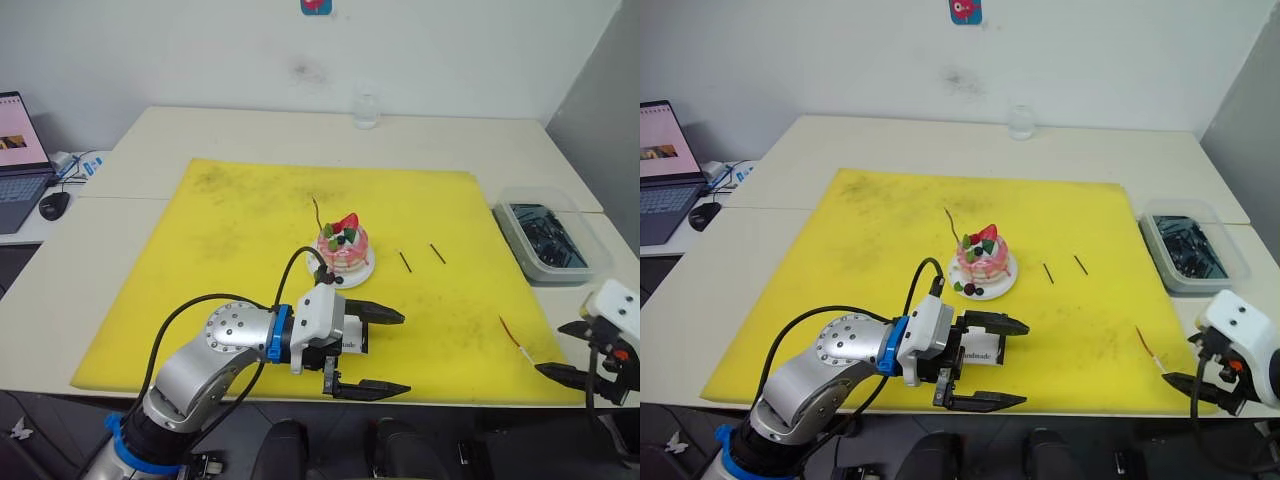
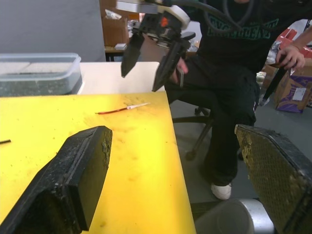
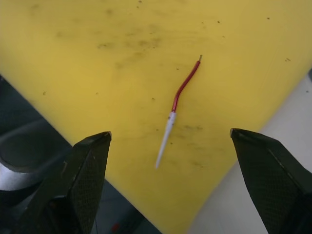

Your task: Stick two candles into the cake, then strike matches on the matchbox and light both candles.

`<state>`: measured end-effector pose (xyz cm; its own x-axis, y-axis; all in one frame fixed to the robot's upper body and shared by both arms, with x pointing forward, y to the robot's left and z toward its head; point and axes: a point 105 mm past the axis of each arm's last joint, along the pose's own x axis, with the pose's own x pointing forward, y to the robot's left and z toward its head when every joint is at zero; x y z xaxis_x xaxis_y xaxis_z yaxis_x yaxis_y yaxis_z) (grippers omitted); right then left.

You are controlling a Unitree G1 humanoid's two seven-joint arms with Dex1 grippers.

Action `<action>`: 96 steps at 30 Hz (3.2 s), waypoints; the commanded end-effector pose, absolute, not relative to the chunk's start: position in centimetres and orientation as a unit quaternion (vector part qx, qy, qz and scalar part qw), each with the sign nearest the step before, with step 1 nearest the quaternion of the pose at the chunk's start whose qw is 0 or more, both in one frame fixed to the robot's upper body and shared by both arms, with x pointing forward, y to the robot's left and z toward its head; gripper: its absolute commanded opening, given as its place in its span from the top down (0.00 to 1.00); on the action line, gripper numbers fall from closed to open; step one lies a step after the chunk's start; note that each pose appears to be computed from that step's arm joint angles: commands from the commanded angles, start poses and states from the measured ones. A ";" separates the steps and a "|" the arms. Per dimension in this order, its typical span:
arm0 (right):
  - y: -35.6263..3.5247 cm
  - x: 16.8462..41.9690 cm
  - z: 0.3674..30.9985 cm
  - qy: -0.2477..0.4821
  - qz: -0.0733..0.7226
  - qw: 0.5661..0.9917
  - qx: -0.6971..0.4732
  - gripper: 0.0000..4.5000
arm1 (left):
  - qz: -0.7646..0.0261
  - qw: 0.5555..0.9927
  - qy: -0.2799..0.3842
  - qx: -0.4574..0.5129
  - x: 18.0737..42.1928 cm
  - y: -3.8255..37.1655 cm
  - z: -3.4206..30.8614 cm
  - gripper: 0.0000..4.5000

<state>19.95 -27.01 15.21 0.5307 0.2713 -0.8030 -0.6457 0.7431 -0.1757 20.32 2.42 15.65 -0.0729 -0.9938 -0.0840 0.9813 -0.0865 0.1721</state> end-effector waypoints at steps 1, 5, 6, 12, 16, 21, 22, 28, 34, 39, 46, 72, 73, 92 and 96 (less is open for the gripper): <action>-26.6 20.3 15.0 0.440 0.264 0.832 -0.211 0.10 | -0.743 0.658 -0.066 0.104 19.9 1.4 16.3 0.00; -26.1 21.1 13.9 0.462 0.272 0.817 -0.212 0.10 | -0.746 0.652 -0.071 0.118 19.8 0.7 15.9 0.00; -26.1 21.2 13.5 0.467 0.272 0.813 -0.215 0.10 | -0.745 0.652 -0.074 0.118 19.8 0.6 15.9 0.00; -26.2 22.1 12.2 0.477 0.269 0.807 -0.219 0.10 | -0.739 0.658 -0.081 0.122 19.7 -0.2 15.9 0.00; -26.2 22.2 11.7 0.484 0.270 0.805 -0.213 0.10 | -0.735 0.661 -0.081 0.122 19.6 -0.4 15.9 0.00; -25.8 22.4 11.3 0.482 0.275 0.805 -0.210 0.18 | -0.733 0.664 -0.081 0.123 19.7 -0.6 15.8 0.00; -25.7 22.5 11.2 0.482 0.275 0.805 -0.210 0.23 | -0.732 0.665 -0.082 0.123 19.7 -0.7 15.8 0.00; -25.3 22.0 10.5 0.492 0.282 0.797 -0.209 0.71 | -0.728 0.669 -0.085 0.122 19.6 -1.2 15.9 0.00; -25.0 22.0 10.6 0.491 0.283 0.797 -0.207 0.99 | -0.725 0.672 -0.083 0.125 19.5 -1.2 15.8 0.00; -25.3 22.6 12.3 0.478 0.278 0.808 -0.205 0.99 | -0.714 0.685 -0.080 0.125 20.2 -0.1 15.7 0.00; -23.7 23.7 17.4 0.411 0.313 0.840 -0.164 0.99 | -0.681 0.719 -0.078 0.112 21.7 1.9 16.4 0.00; -4.8 33.5 19.4 -0.187 0.379 0.906 0.008 0.99 | -0.470 0.880 -0.035 0.061 25.2 11.9 19.0 0.00; -4.7 33.6 19.1 -0.192 0.375 0.907 0.007 0.99 | -0.471 0.880 -0.032 0.062 25.2 12.0 19.0 0.00; -4.7 35.0 16.3 -0.210 0.328 0.921 0.007 0.99 | -0.493 0.866 -0.021 0.079 25.4 11.9 19.3 0.00; -4.9 35.0 16.1 -0.216 0.318 0.923 0.003 0.99 | -0.497 0.864 -0.019 0.081 25.3 11.8 19.1 0.00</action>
<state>35.04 -4.56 15.67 0.7047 0.6037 0.3728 -0.6071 0.7849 -0.1235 25.53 12.00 18.64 0.5222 -0.8507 -0.0605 0.8480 0.5104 0.1426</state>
